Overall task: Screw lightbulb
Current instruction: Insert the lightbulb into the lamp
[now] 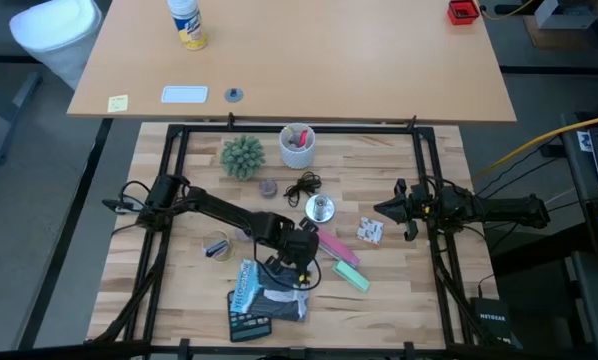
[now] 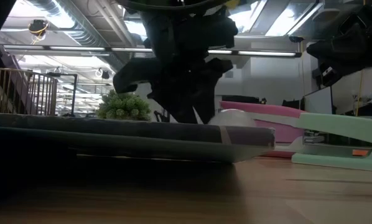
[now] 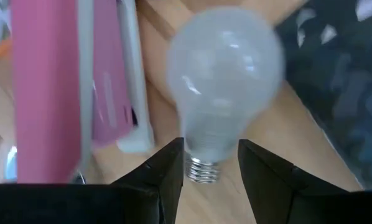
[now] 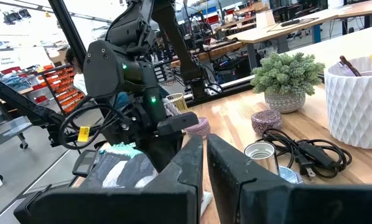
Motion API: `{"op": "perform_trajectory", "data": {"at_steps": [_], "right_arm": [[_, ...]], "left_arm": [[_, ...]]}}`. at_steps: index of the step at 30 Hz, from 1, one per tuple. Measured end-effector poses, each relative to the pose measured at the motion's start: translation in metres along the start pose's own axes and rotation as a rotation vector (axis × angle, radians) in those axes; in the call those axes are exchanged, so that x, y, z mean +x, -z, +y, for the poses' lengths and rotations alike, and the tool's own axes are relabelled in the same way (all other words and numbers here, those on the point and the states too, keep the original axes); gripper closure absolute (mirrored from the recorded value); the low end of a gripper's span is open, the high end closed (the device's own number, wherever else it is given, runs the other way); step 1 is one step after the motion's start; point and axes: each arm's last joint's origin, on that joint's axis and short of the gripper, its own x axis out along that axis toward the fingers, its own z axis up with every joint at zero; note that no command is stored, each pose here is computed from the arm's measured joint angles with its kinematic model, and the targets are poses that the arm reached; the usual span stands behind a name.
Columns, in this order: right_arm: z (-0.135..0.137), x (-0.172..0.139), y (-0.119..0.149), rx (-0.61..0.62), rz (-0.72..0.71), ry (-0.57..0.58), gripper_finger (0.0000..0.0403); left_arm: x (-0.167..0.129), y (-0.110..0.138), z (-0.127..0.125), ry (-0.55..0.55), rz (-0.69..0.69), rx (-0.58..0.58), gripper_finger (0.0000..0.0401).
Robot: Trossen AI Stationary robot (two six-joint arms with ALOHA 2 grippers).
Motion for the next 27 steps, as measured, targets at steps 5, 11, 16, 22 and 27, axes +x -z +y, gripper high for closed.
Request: {"op": "perform_trajectory", "data": {"at_steps": [5,11,16,22,27], "right_arm": [[0.0,0.0,0.0,0.0,0.0,0.0,0.0374],[0.0,0.0,0.0,0.0,0.001,0.0,0.0374],[0.0,0.0,0.0,0.0,0.002,0.0,0.0374],[0.0,0.0,0.0,0.0,0.001,0.0,0.0374],[0.0,0.0,0.0,0.0,0.002,0.0,0.0374]], "left_arm": [[0.006,-0.002,0.001,-0.006,-0.023,-0.022,0.0258],[0.022,-0.003,-0.002,0.019,-0.037,-0.02,0.0258],[0.023,-0.003,0.0,0.018,-0.047,-0.109,0.0258],[0.028,-0.004,0.006,0.047,-0.113,-0.215,0.0258],[0.029,-0.003,0.006,0.061,-0.113,-0.274,0.0258]]}}
